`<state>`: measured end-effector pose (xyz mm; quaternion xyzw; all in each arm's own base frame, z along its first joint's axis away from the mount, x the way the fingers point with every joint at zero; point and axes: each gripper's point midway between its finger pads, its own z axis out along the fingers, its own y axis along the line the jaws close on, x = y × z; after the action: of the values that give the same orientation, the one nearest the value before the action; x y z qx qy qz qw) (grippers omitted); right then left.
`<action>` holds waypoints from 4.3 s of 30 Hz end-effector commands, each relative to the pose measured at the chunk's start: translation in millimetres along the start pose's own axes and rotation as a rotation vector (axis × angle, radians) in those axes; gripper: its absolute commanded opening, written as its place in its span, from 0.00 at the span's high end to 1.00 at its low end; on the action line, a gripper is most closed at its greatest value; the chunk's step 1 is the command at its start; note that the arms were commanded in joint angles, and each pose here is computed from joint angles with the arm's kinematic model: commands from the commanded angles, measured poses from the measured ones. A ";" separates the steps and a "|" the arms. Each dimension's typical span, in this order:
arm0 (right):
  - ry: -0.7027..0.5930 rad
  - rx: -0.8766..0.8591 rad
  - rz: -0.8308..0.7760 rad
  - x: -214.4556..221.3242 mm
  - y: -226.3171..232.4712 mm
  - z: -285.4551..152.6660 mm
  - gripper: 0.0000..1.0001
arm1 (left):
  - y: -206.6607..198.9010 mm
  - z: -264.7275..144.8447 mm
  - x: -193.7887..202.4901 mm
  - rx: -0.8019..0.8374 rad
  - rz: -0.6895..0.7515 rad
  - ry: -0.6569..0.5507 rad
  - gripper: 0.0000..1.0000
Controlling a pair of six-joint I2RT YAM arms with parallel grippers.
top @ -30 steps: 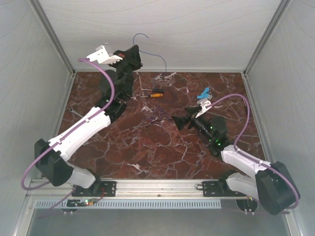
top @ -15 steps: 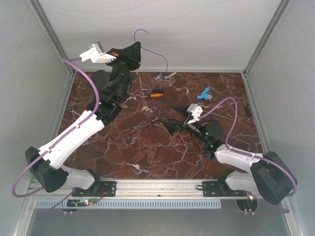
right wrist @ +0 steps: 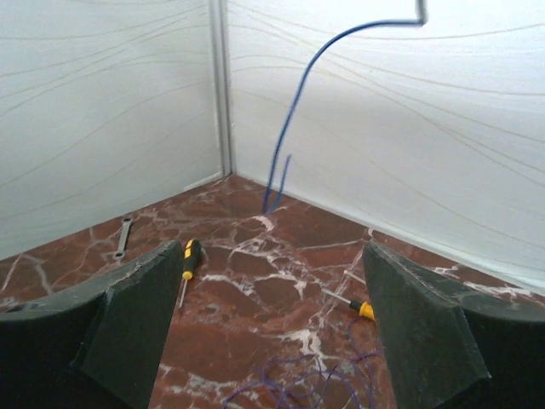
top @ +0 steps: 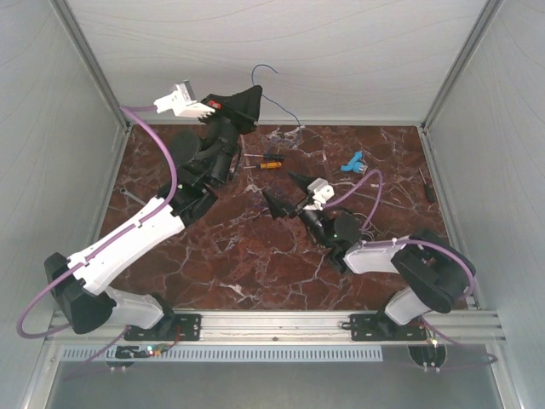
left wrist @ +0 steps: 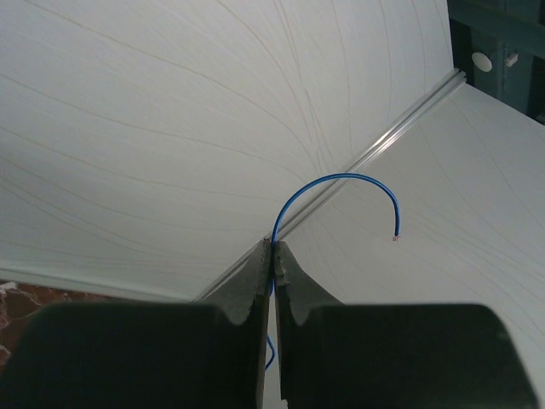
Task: Zip-tie the wires
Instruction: Straighten the cable at the center of the board.
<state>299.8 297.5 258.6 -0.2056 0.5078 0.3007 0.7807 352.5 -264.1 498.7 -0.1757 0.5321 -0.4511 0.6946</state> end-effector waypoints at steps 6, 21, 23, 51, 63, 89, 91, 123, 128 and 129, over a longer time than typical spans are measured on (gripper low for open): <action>-0.244 0.108 -0.028 -62.3 -13.7 35.4 0.19 | -25.9 -6.3 -18.2 0.060 -0.049 -0.033 1.00; -0.219 0.122 -0.096 -46.2 -16.2 48.8 1.00 | -28.4 -11.3 -30.2 0.060 -0.054 -0.060 1.00; -0.214 0.108 -0.090 -46.7 -13.9 42.7 1.00 | -25.2 -11.8 -33.6 0.046 -0.030 -0.076 1.00; 1.095 0.490 0.591 3.6 -37.1 -198.5 1.00 | 79.2 26.0 163.3 -0.133 0.228 0.328 1.00; 1.183 0.939 0.783 38.6 -59.2 -269.7 1.00 | 136.0 13.5 268.4 -0.199 0.233 0.548 1.00; 1.161 1.462 0.909 61.3 -73.0 -331.5 1.00 | 196.2 -52.0 424.9 -0.257 0.236 0.901 1.00; 1.186 1.465 0.916 65.8 -71.4 -332.8 1.00 | 191.4 -48.5 430.0 -0.245 0.225 0.905 1.00; 1.306 1.403 0.967 91.7 -67.2 -342.3 0.70 | 237.8 -89.7 449.8 -0.303 0.303 0.997 1.00; 1.263 1.399 0.944 84.6 -72.2 -339.3 0.40 | 240.9 -88.2 444.1 -0.311 0.323 0.972 0.96; 1.258 1.397 0.937 83.1 -73.1 -338.7 0.34 | 240.5 -87.1 444.1 -0.308 0.327 0.970 0.93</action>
<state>144.1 58.3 40.6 0.3869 0.9145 0.0542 0.1052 384.0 -473.1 5.2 0.0361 0.8893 -0.2749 0.3636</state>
